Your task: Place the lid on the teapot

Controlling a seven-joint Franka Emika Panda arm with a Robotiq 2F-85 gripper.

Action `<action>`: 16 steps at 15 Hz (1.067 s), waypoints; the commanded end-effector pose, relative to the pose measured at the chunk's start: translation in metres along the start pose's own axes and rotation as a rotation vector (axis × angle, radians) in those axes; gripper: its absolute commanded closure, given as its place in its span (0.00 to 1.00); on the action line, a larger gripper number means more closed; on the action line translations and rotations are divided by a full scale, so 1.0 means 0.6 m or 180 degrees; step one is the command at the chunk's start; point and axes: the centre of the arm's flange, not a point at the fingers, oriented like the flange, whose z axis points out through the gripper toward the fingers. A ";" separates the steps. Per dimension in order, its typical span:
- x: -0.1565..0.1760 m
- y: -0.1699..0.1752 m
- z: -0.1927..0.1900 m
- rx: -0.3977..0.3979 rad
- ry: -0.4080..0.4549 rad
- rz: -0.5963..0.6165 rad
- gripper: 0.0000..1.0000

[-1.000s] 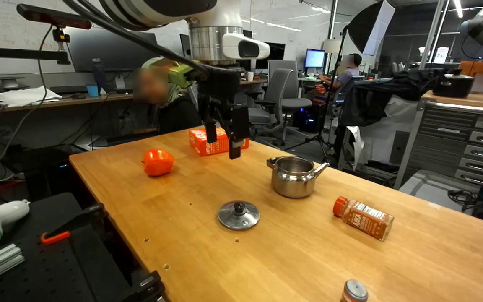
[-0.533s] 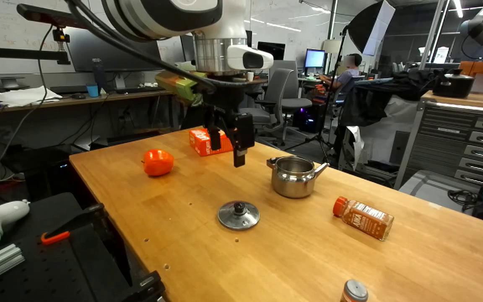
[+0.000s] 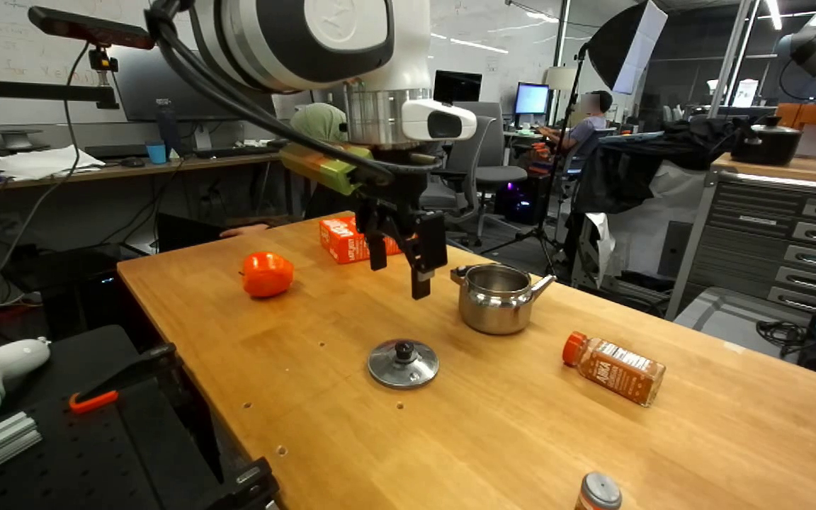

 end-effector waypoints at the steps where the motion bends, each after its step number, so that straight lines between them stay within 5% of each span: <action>1: 0.034 0.012 0.024 0.0068 -0.0008 -0.0082 0.00; 16: 0.056 0.009 0.131 0.0057 -0.0386 -0.0260 0.00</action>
